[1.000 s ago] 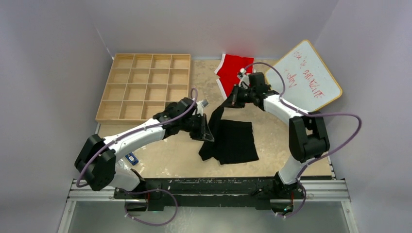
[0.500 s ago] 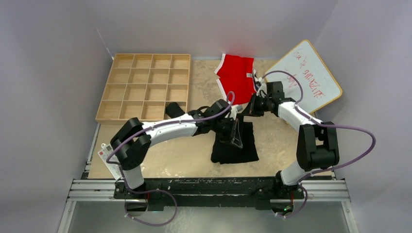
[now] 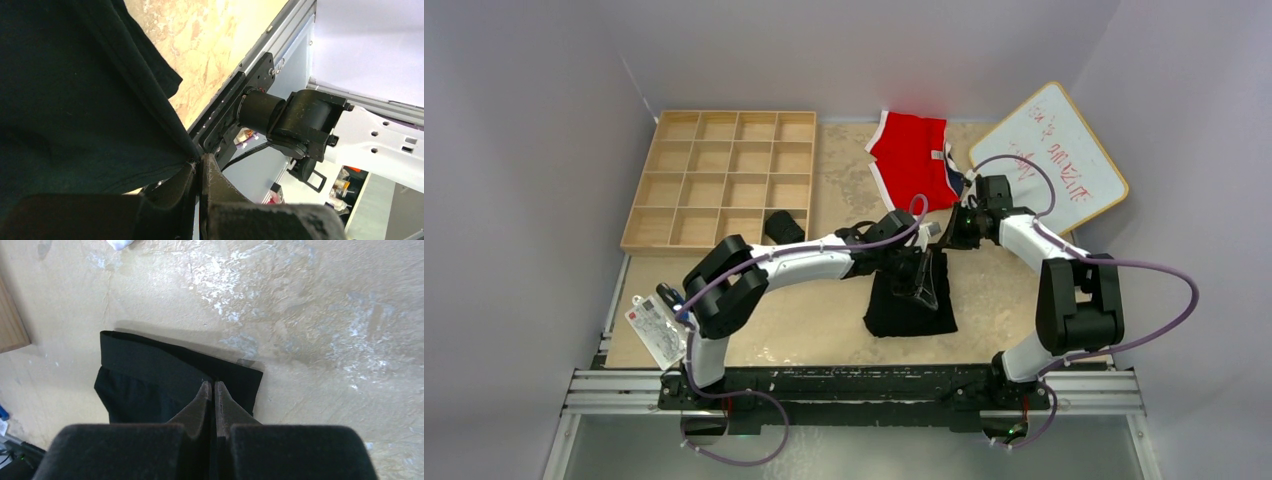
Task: Roll the underwear
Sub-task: Fold the underwear at the center of the board.
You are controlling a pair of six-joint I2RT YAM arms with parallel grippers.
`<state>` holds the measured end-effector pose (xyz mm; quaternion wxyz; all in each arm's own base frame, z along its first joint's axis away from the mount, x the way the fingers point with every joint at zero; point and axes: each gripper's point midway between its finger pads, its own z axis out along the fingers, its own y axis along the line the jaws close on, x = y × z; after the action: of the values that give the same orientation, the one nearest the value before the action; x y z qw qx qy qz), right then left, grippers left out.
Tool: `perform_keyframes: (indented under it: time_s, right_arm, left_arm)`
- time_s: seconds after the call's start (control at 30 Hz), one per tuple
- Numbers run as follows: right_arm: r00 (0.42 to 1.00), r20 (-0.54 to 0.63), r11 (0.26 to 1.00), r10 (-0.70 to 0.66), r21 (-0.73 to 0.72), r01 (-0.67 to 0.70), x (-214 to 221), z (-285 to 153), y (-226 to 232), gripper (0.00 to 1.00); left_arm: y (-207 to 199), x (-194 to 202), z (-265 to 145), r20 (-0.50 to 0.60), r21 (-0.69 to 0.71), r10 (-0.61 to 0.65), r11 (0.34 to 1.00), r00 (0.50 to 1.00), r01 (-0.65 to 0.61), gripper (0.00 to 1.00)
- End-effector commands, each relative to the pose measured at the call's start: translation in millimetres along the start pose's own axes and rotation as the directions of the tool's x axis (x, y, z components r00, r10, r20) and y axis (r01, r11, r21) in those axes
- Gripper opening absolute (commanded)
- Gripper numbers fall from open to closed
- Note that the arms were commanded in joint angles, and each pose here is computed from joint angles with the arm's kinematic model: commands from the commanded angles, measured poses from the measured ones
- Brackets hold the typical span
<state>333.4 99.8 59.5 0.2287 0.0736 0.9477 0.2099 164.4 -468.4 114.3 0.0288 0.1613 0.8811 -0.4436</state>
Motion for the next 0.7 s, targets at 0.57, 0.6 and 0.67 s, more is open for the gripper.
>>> perform_keyframes:
  time_s: [0.57,0.6,0.67]
  right_arm:
    - [0.998,-0.030,0.965,0.060,0.256,-0.050,-22,-7,-34,0.31]
    - [0.998,-0.014,0.965,0.056,0.258,-0.050,-26,-12,-33,0.38]
    - [0.999,0.007,0.968,0.048,0.247,-0.048,-32,-24,-26,0.44]
  left_arm:
    - [-31,-2,22,-0.023,0.198,0.052,0.979,0.998,-0.046,0.47]
    - [-35,-3,16,-0.010,0.205,0.065,0.977,0.998,-0.061,0.52]
    - [-47,-6,-1,0.030,0.215,0.096,0.972,0.995,-0.101,0.63]
